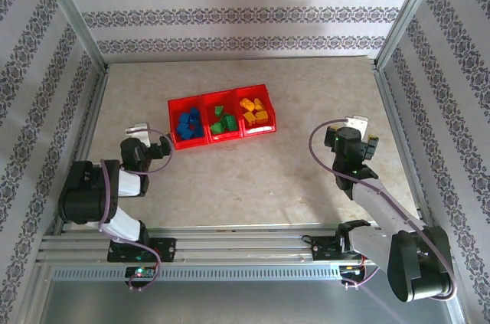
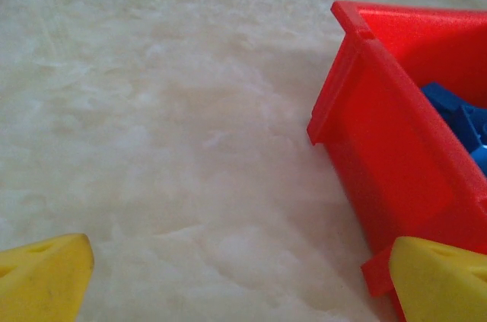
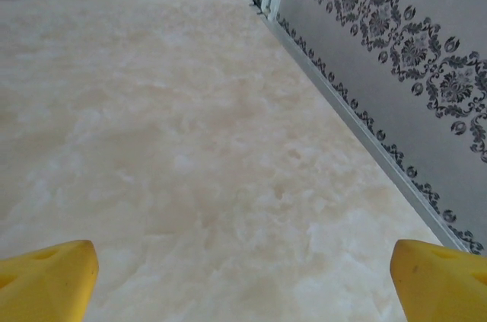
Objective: Sort the legos into containers by color
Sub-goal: Reset both arms
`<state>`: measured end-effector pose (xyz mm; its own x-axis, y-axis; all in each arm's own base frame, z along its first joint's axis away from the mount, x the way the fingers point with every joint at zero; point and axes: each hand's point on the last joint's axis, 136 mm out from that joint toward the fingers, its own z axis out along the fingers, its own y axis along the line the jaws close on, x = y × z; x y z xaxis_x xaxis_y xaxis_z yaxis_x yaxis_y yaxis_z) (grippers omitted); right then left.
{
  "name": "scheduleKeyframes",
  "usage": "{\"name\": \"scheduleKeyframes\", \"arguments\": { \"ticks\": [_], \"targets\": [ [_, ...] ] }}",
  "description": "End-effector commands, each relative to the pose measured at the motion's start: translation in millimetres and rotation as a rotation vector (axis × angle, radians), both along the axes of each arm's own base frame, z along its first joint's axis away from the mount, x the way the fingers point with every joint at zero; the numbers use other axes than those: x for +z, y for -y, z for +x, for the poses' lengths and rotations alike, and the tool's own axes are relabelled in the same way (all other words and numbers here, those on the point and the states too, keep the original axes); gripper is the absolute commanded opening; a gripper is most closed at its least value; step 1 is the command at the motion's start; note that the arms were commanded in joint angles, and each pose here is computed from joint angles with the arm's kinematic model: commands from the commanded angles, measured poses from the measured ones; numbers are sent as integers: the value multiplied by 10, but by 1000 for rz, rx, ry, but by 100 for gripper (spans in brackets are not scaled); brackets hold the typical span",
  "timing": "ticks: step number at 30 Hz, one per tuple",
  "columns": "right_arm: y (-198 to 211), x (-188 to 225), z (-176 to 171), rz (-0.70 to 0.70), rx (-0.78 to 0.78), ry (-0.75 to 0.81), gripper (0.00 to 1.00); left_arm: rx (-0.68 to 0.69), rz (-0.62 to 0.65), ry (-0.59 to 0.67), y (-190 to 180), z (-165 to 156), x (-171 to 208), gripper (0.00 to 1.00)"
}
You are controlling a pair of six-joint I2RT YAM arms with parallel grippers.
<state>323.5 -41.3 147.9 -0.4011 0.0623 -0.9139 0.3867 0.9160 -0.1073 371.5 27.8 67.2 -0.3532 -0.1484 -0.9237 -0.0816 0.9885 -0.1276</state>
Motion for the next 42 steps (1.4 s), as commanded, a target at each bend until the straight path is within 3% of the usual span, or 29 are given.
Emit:
{"name": "scheduleKeyframes", "arguments": {
  "ticks": [1, 12, 17, 26, 38, 42],
  "targets": [
    [-43, 170, 83, 12, 45, 103, 98, -72, 28, 127, 91, 131, 274, 100],
    [-99, 132, 135, 65, 121, 190, 98, -33, 85, 41, 92, 265, 214, 100],
    [-133, 87, 225, 98, 148, 208, 98, -75, 80, 46, 163, 264, 213, 99],
    [-276, -120, 456, 68, 248, 161, 98, -113, 86, 38, 224, 278, 209, 100],
    [-155, -411, 633, 99, 218, 160, 98, -114, 84, 42, 226, 277, 215, 99],
    [-453, -430, 749, 109, 400, 116, 98, -117, 84, 42, 231, 280, 218, 99]
  ]
}}
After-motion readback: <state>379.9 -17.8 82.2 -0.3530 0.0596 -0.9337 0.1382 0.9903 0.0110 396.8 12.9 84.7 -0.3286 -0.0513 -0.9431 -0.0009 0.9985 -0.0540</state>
